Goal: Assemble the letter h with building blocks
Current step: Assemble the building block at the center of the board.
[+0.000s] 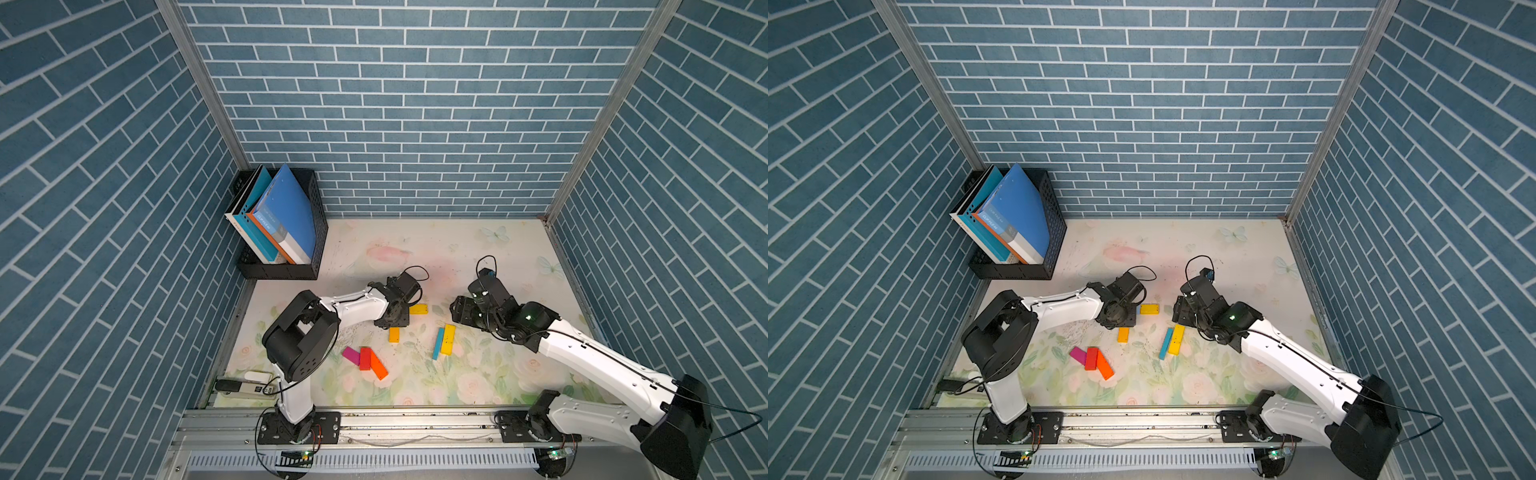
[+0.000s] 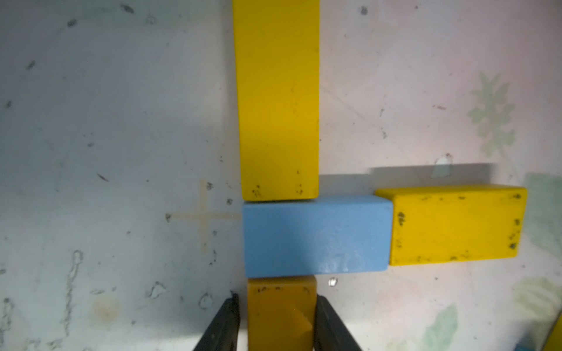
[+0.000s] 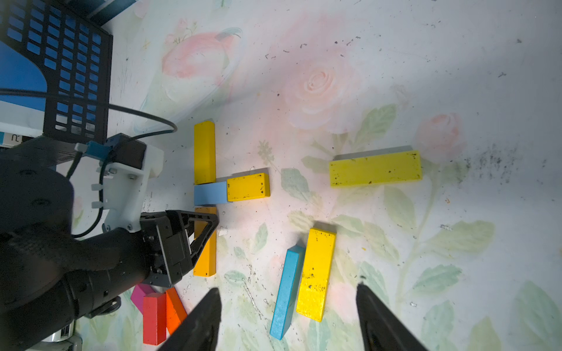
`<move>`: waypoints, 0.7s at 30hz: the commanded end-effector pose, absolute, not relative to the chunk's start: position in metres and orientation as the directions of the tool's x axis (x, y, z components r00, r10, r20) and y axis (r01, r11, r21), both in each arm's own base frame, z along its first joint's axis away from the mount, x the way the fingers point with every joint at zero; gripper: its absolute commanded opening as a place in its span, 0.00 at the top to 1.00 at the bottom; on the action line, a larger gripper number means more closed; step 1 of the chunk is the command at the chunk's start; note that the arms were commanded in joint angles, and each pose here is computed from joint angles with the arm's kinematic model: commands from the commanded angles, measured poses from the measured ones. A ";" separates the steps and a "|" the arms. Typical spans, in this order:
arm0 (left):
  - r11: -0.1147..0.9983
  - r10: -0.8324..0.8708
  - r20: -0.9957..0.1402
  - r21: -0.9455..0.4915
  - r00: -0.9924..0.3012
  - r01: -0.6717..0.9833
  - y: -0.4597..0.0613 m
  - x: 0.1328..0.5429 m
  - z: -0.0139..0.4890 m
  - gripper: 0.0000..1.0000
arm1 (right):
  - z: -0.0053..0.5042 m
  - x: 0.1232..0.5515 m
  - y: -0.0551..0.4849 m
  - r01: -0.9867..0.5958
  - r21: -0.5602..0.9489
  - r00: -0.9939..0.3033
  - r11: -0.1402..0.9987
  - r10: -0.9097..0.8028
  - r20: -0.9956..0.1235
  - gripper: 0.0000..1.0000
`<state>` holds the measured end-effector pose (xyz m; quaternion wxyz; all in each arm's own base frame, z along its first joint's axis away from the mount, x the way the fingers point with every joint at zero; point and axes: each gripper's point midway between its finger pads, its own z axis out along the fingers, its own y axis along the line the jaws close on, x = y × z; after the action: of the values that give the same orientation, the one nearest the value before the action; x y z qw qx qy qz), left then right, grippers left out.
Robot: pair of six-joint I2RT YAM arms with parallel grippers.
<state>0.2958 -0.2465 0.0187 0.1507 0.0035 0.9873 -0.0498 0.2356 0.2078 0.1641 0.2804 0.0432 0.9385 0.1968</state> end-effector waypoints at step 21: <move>0.994 -0.014 -0.236 -0.108 -0.972 0.012 -0.249 0.287 -0.001 0.51 | 0.162 0.236 0.203 -0.003 0.375 -0.838 0.927 0.203 -0.506 0.29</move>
<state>0.2964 -0.2506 0.0191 0.1470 0.0027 0.9874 -0.0580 0.2352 0.2073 0.1628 0.2785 0.0429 0.9396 0.1943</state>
